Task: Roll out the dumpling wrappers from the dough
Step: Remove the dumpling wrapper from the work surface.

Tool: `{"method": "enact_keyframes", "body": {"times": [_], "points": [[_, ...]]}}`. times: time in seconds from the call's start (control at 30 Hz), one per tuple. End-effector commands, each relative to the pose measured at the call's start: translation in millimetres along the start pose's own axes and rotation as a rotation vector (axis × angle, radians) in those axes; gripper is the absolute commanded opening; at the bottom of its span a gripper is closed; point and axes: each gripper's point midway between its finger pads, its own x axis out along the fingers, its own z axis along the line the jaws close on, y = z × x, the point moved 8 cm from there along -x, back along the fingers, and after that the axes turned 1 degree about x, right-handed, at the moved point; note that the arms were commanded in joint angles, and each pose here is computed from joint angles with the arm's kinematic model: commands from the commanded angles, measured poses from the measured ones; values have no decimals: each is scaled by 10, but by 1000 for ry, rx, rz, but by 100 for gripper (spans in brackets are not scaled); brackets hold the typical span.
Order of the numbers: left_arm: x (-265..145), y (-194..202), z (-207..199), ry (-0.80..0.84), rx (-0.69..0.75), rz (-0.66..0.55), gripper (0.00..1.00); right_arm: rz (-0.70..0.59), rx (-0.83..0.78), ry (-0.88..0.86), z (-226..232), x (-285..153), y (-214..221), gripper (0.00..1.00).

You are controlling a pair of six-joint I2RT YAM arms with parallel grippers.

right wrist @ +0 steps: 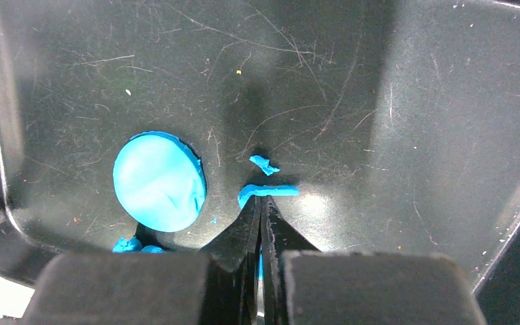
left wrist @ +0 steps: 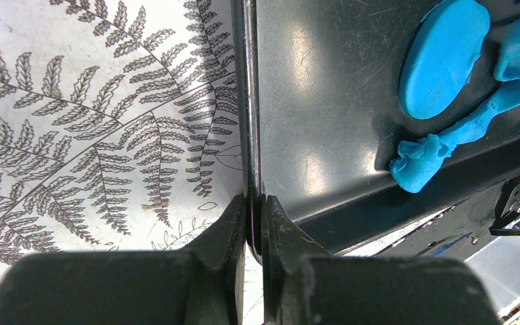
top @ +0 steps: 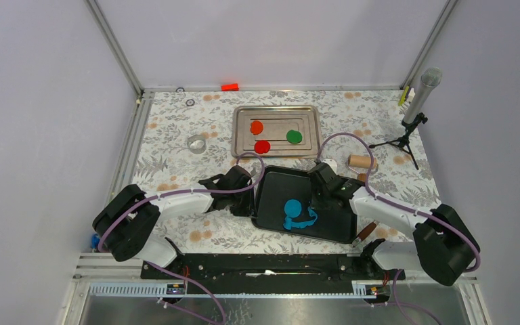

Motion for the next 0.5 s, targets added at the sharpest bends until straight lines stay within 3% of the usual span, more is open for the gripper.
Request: {"method": "enact_keyframes", "body": {"times": [0.0,0.47], "points": [[79,311,304,-138,34,144,0,-54,18,1,12,-98,-110,0],[82,302,296,-140,31,148,0,20,31,-77,20,-121,54,0]]}}
